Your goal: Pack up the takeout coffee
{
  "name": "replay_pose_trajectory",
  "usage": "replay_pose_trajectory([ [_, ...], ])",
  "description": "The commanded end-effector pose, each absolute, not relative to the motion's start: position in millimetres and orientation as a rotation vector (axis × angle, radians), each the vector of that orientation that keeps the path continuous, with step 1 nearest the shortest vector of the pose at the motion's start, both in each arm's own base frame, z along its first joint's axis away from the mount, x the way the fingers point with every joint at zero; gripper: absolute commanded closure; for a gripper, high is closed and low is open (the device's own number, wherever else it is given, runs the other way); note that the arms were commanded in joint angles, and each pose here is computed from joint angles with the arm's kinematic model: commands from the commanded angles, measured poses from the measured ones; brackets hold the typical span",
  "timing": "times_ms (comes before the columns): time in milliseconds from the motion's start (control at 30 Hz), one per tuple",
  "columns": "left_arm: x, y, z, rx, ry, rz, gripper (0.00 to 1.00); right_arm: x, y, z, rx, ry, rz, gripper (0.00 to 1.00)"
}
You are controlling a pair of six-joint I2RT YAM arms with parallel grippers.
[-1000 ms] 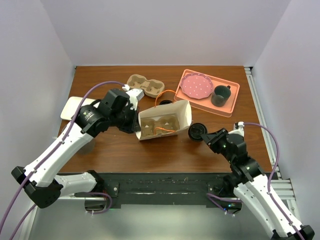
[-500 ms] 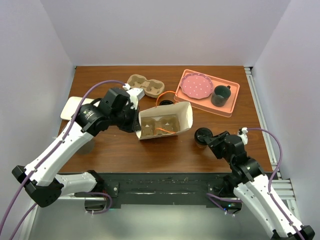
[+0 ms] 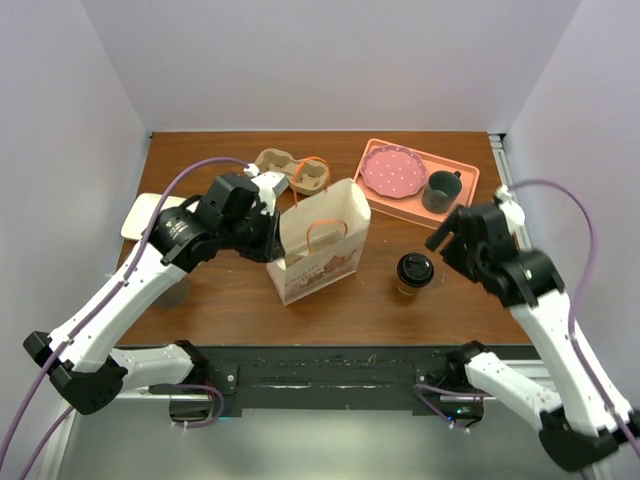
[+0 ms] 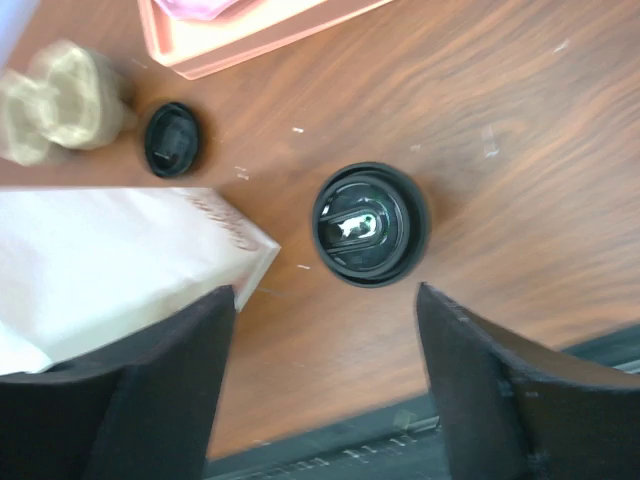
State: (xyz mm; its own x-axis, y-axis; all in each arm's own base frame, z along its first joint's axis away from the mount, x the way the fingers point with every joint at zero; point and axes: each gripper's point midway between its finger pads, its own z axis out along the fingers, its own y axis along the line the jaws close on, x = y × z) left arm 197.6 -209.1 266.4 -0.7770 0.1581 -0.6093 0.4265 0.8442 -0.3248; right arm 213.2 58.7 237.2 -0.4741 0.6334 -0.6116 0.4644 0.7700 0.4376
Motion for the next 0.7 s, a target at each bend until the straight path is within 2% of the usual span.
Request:
replay_pose_trajectory([
  [0, 213, -216, 296, 0.36, 2.33, -0.646, 0.8, 218, 49, 237, 0.506, 2.395, -0.034, 0.17],
  [200, 214, -213, 288, 0.336, 2.343, -0.624, 0.71, 234, 76, 207, 0.305, 2.557, 0.001, 0.06],
  [467, 209, -199, 290, 0.293, 2.33, -0.591, 0.57, 233, 91, 164, 0.182, 2.686, 0.033, 0.07],
  [667, 207, -189, 294, 0.276, 2.32, -0.553, 0.51, 239, 94, 146, 0.115, 2.716, 0.017, 0.07],
])
